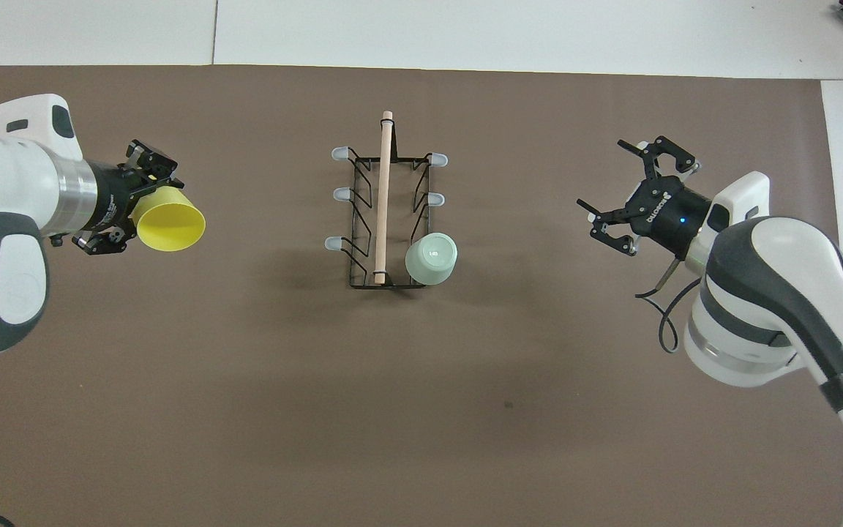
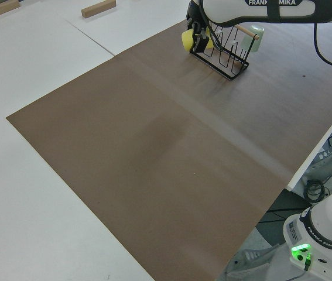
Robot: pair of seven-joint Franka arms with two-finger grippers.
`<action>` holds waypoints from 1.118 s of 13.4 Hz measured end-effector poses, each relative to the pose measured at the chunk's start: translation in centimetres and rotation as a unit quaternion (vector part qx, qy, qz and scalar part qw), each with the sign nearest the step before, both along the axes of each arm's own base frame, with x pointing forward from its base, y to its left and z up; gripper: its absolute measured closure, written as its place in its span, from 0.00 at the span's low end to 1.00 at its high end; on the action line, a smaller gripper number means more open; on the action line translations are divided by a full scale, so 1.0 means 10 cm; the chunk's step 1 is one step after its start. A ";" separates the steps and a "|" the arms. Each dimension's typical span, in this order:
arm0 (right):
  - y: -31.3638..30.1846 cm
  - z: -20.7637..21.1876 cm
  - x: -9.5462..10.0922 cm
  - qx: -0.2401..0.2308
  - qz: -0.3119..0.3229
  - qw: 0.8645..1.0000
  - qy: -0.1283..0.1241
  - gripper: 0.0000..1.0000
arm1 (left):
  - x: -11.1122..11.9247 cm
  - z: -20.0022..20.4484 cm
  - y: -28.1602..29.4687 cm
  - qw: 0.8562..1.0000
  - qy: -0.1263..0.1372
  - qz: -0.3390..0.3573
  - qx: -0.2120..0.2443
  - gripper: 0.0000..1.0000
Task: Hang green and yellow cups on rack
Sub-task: 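Carry the yellow cup toward the rack while the right gripper withdraws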
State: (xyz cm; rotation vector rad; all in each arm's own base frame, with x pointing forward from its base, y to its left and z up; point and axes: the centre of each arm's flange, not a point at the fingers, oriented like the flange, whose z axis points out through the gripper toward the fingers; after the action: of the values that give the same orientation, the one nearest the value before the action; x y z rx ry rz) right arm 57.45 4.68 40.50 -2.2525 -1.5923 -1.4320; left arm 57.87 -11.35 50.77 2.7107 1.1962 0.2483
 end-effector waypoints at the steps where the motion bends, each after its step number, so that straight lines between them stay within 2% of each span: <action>1: -0.15 0.01 0.04 -0.029 0.007 1.000 -0.001 0.00 | -0.04 0.01 -0.17 0.999 -0.009 -0.015 0.033 0.33; 4: -0.53 0.19 0.20 -0.118 0.032 0.992 -0.014 0.00 | -0.18 0.04 -0.72 0.988 -0.048 -0.074 0.130 0.33; 7: -0.67 0.35 0.28 -0.153 0.025 0.988 0.002 0.00 | -0.33 0.08 -1.18 0.965 -0.102 -0.125 0.207 0.33; 10: -0.64 0.40 0.31 -0.146 -0.011 0.988 0.046 0.00 | -0.49 0.04 -1.58 0.938 -0.171 -0.163 0.254 0.33; 12: -0.70 0.39 0.32 -0.134 -0.046 0.986 0.091 0.00 | -0.58 -0.06 -1.73 0.913 -0.220 -0.168 0.300 0.33; 14: -0.75 0.44 0.33 -0.154 -0.070 0.977 0.130 0.00 | -0.67 -0.18 -1.86 0.892 -0.270 -0.164 0.324 0.33; 15: -0.73 0.48 0.33 -0.167 -0.086 0.971 0.150 0.00 | -0.73 -0.24 -1.93 0.886 -0.289 -0.157 0.326 0.33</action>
State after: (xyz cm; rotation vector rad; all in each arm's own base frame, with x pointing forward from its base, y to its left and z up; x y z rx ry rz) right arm 60.72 -2.66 45.34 -2.6919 -1.6716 -0.8350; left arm 50.62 -30.67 48.35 2.9136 0.5382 1.5165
